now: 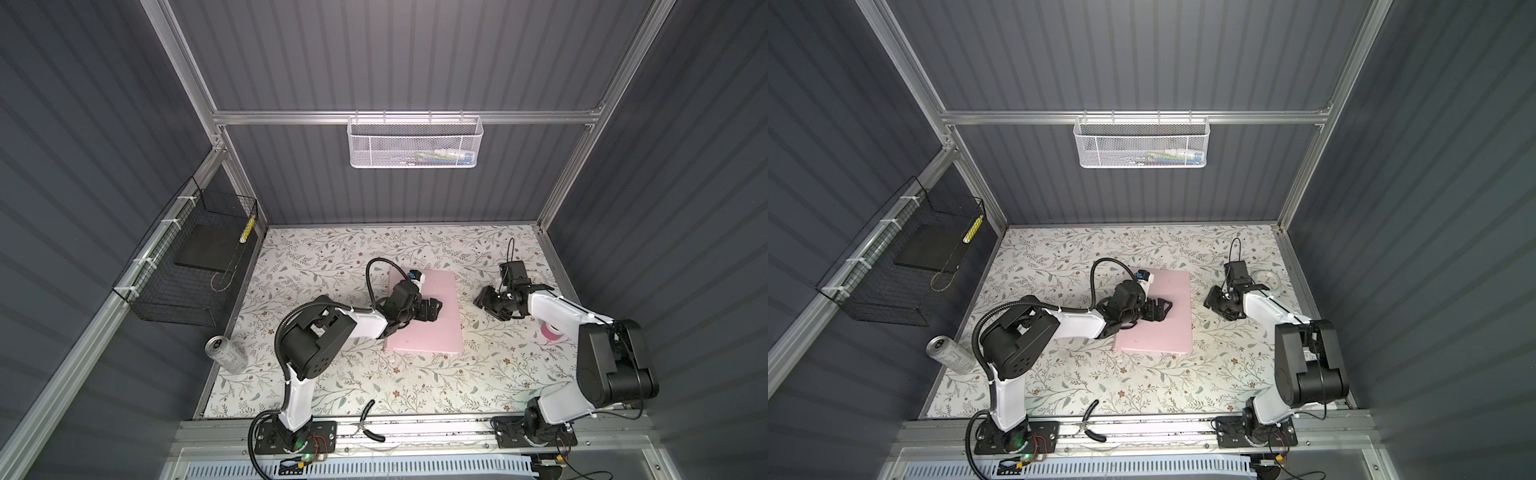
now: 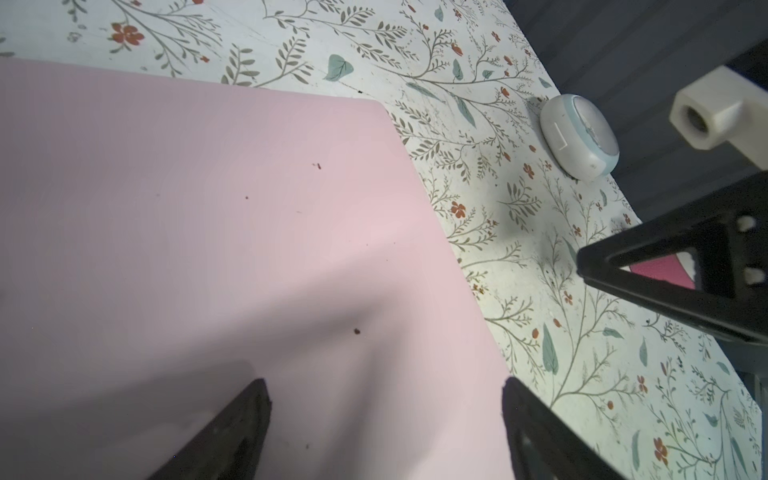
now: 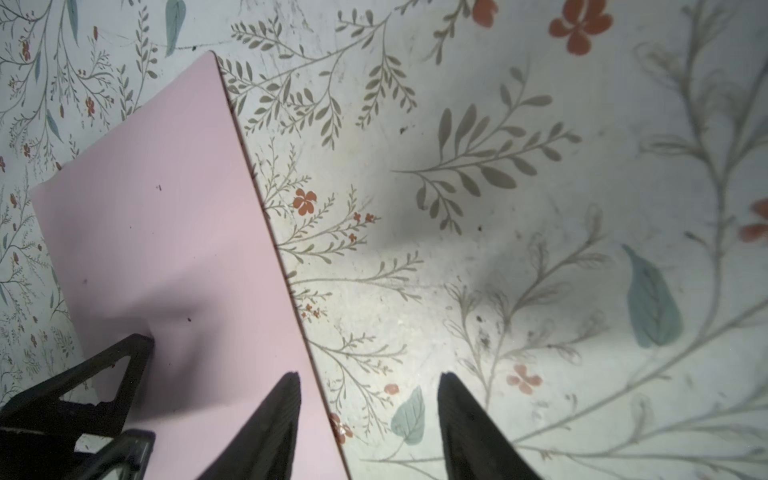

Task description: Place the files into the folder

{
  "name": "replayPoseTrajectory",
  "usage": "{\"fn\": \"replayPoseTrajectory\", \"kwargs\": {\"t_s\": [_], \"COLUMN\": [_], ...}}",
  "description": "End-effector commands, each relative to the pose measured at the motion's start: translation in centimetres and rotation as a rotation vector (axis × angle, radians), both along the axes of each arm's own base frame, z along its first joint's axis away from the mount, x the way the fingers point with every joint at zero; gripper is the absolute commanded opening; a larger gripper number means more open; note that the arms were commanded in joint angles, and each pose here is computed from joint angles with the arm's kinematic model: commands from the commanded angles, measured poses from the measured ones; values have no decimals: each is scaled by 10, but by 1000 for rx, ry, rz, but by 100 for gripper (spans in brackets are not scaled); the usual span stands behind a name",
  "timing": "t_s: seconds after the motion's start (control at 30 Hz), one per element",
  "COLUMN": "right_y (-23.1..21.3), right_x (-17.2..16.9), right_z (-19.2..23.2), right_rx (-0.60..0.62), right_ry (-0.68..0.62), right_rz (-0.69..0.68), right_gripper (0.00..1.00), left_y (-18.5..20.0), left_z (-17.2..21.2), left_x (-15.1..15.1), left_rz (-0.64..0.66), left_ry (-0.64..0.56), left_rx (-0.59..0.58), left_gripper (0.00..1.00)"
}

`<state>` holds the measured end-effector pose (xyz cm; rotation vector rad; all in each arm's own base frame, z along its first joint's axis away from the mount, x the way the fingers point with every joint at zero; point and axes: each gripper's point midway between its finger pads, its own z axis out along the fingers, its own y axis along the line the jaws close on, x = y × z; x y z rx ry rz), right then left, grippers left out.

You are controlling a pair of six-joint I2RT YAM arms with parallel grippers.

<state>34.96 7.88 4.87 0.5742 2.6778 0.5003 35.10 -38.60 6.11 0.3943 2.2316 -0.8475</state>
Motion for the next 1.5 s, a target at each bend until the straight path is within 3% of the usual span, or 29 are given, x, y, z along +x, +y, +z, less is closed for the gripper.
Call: {"fn": "replayPoseTrajectory", "kwargs": {"t_s": [0.0, 0.57, 0.77, 0.9, 1.07, 1.1, 1.2, 1.3, 1.4, 1.47], "right_y": [15, 80, 79, 64, 34, 24, 1, -15, -24, -32], "right_x": [8, 54, 66, 72, 69, 60, 41, 24, 13, 11], "right_z": [-8, -16, -16, -4, 37, 44, 75, 103, 122, 131], "right_rx": [30, 106, 72, -28, -191, -238, -340, -387, -408, -439], "right_ry": [13, -3, -8, -43, -134, -134, -223, -365, -478, -522], "right_rz": [39, 157, 168, 163, 138, 131, 115, 72, 30, 3], "right_gripper": [54, 47, 41, 40, 49, 53, 70, 74, 78, 80], "left_y": [14, 66, 89, 110, 149, 162, 205, 246, 275, 306], "left_z": [-9, 109, 112, 102, 103, 104, 108, 114, 113, 102], "left_x": [6, 19, 15, 19, 19, 19, 17, 15, 15, 21], "left_rz": [25, 92, 144, 183, 281, 328, 477, 636, 685, 730], "left_ry": [8, -180, -201, -188, -223, -240, -323, -448, -579, -567], "left_rx": [63, 166, 189, 219, 284, 324, 446, 534, 625, 663], "left_gripper": [90, 94, 93, 93, 94, 99, 100, 100, 100, 100]}}
